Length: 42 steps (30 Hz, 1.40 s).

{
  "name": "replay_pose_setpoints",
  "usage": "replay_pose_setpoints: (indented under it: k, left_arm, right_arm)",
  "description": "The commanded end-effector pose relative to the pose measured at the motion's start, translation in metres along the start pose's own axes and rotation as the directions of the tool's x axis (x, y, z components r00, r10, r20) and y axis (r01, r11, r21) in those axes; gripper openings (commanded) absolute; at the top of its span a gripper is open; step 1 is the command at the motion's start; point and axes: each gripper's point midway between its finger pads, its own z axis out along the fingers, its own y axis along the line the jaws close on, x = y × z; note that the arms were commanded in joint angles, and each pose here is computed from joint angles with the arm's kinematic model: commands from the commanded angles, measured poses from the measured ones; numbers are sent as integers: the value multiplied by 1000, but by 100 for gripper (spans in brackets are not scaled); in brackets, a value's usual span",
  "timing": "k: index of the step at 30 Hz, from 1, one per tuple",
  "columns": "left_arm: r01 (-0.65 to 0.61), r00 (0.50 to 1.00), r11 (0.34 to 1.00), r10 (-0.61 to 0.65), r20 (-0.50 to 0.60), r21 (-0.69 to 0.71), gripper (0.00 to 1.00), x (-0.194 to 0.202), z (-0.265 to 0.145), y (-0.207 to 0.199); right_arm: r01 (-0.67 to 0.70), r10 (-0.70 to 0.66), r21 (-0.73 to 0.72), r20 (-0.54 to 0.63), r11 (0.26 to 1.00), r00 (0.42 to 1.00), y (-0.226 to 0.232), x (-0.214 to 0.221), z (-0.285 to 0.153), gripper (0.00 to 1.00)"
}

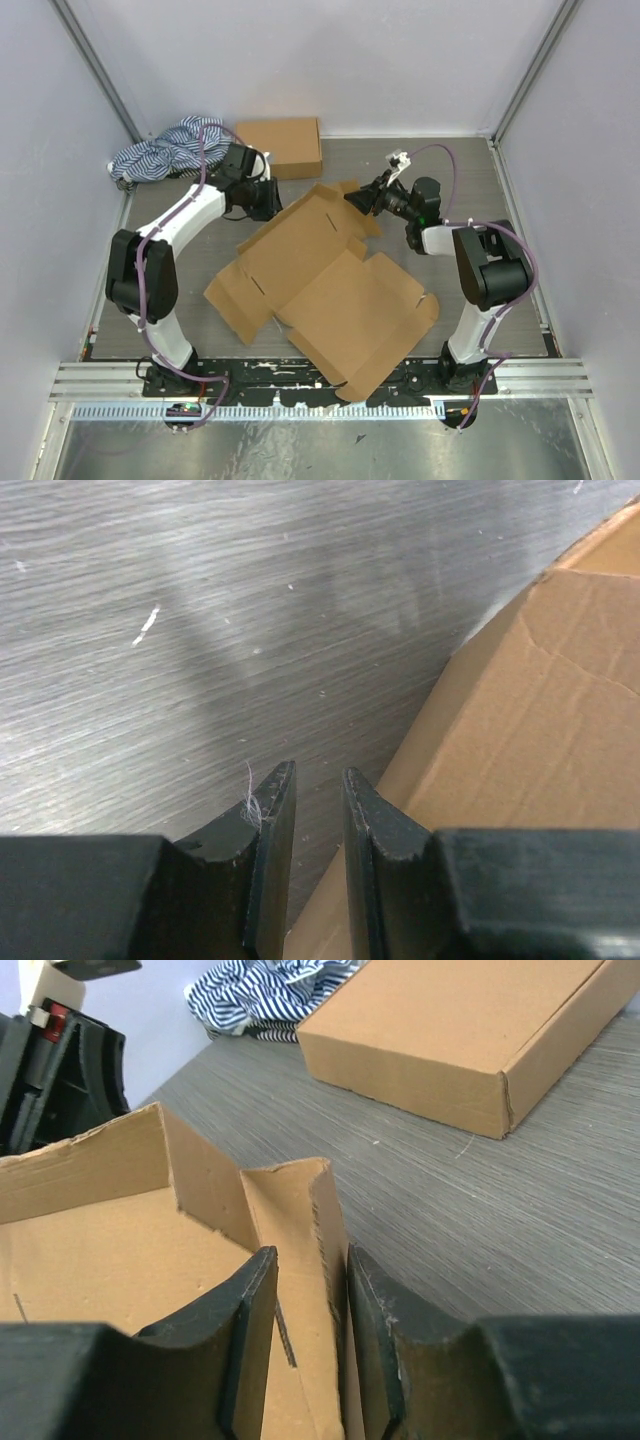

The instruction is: Fold the paper box

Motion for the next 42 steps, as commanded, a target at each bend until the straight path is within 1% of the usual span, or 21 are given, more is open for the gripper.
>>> replay_pose_setpoints:
  k: [1,2,3,4,6,8,14,18,22,24,26,28,29,30,31,32,33,36,39,42]
  left_arm:
    - [-25,1000,997,23,17,79,32,1,-11,-29]
    - [-25,1000,997,24,18,76,32,2,-11,-30]
    - [-28,999,997,26,20,78,32,2,-12,-33]
    - [-28,999,996,26,22,80,32,2,-13,-34]
    - [-31,999,996,29,25,89,32,3,-16,-40]
    - [-40,999,994,38,22,102,32,5,-16,-48]
    - [-80,997,991,81,-4,103,31,20,-13,-68]
    - [-108,994,990,109,-3,91,31,28,-17,-79]
    - [-138,990,987,139,-8,83,31,36,-21,-91]
    - [-149,989,986,150,-8,76,31,39,-22,-95]
    - [-159,987,985,160,-6,72,31,39,-22,-99]
    - [-166,986,984,167,-6,70,30,40,-21,-102]
    - [-171,985,983,172,-10,69,30,41,-20,-103]
    - [-173,985,983,174,-11,67,30,41,-19,-103]
    - [-177,984,982,178,-9,65,30,40,-19,-104]
    - [-182,983,982,182,-10,55,30,39,-19,-102]
    - [-188,982,981,189,-5,46,30,37,-20,-102]
    - [-213,977,977,213,12,20,30,30,-23,-99]
    - [-237,971,971,238,11,-11,30,24,-24,-96]
    - [-259,965,964,261,19,-67,30,12,-24,-83]
  right_arm:
    - [98,-98,2,-55,995,994,4,-23,1,42]
    - [102,-99,26,-91,994,991,-1,-21,0,42]
    - [89,-78,62,-153,994,985,-6,-13,-3,43]
    - [125,-110,85,-165,988,980,-9,-18,-4,44]
    - [141,-109,126,-230,982,967,-10,-15,-13,45]
    - [162,-119,155,-255,975,960,-9,-17,-21,46]
    - [167,-50,270,-391,948,919,-15,-5,-43,46]
    - [199,-45,337,-414,920,909,-12,0,-55,47]
    - [230,-5,462,-439,856,899,-18,0,-75,46]
    - [235,5,504,-429,831,903,-16,-2,-86,46]
    - [246,-14,528,-404,813,915,-12,-7,-97,46]
    - [256,-36,537,-385,803,922,-10,-7,-105,42]
    - [255,-40,539,-379,803,925,-9,-5,-106,35]
    - [238,-30,549,-361,801,932,-9,-5,-106,25]
    - [224,-26,553,-343,802,939,-9,-6,-104,16]
    - [211,-26,551,-323,807,946,-8,-6,-102,10]
    - [196,-24,553,-303,810,953,-8,-6,-101,6]
    - [157,-27,544,-240,825,970,-5,-8,-96,2]
    - [113,-27,518,-170,848,985,-1,-14,-87,1]
    - [84,-44,492,-93,867,995,2,-22,-77,1]
